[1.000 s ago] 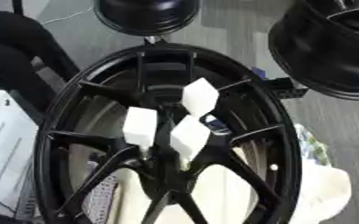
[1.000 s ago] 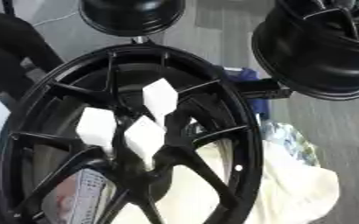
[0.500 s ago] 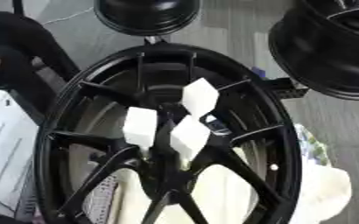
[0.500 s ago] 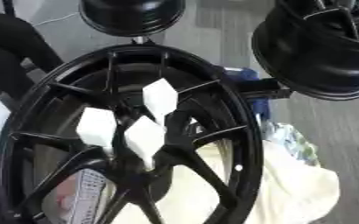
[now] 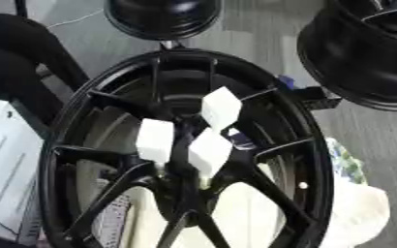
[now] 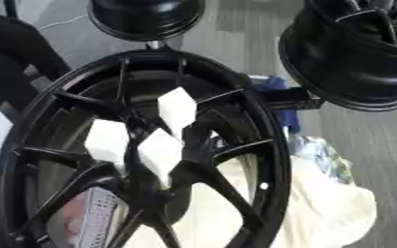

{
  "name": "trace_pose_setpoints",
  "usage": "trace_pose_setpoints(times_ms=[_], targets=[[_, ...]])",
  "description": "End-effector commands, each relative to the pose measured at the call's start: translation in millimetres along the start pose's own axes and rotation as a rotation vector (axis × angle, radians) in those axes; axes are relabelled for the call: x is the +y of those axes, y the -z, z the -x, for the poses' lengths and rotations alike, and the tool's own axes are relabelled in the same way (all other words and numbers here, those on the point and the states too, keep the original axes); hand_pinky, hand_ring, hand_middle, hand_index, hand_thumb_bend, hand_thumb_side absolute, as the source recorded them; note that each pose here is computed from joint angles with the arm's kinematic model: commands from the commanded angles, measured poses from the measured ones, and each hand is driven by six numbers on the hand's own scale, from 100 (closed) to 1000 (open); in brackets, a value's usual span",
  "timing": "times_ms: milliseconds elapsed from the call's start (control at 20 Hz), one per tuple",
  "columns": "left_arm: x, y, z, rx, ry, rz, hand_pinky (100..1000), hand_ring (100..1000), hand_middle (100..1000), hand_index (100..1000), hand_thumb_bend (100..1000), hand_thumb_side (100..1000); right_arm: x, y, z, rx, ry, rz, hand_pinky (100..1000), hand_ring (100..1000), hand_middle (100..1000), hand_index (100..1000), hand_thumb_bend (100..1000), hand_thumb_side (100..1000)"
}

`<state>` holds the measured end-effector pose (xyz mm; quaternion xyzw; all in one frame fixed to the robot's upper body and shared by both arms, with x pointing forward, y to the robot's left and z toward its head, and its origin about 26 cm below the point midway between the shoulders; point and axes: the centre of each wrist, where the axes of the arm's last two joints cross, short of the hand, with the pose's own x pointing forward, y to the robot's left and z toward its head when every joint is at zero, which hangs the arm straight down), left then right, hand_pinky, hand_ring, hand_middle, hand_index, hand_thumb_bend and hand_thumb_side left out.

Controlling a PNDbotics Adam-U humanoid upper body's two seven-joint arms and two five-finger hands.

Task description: Pull the pin out of the wheel hub.

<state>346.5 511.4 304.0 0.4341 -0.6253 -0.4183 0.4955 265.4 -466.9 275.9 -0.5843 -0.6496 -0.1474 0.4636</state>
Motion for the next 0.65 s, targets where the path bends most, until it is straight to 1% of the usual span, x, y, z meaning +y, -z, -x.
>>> trace_pose_setpoints(times_ms=[50, 200, 250, 300, 450, 650], targets=[[18.9, -4.9, -0.7, -0.002, 0.013, -0.037, 875, 849, 758, 885, 100, 403, -8.5, 7.1, -8.1, 0.182, -0.205, 0.33, 844, 622, 791, 911, 100, 403], [19.3, -4.7, -1.4, -0.011, -0.003, -0.048, 870, 842, 746, 876, 100, 384, -8.7, 7.2, -8.5, 0.179, -0.206, 0.331, 844, 622, 791, 910, 100, 400], [19.9, -4.1, -3.3, -0.023, -0.01, -0.059, 867, 831, 728, 864, 100, 364, -8.9, 7.2, -8.7, 0.177, -0.207, 0.332, 843, 622, 791, 910, 100, 399], [20.4, -2.8, -7.2, -0.046, -0.019, -0.07, 868, 827, 719, 861, 100, 364, -9.0, 7.2, -8.9, 0.176, -0.207, 0.333, 843, 622, 791, 910, 100, 398], [23.1, 3.8, -28.3, -0.169, -0.032, -0.088, 868, 822, 709, 859, 100, 338, -9.3, 6.9, -9.5, 0.171, -0.21, 0.335, 843, 622, 790, 910, 100, 395], [34.5, 10.2, -64.2, -0.367, -0.018, -0.093, 864, 815, 700, 856, 100, 316, -8.8, 5.6, -11.4, 0.16, -0.215, 0.335, 843, 623, 789, 908, 100, 387]])
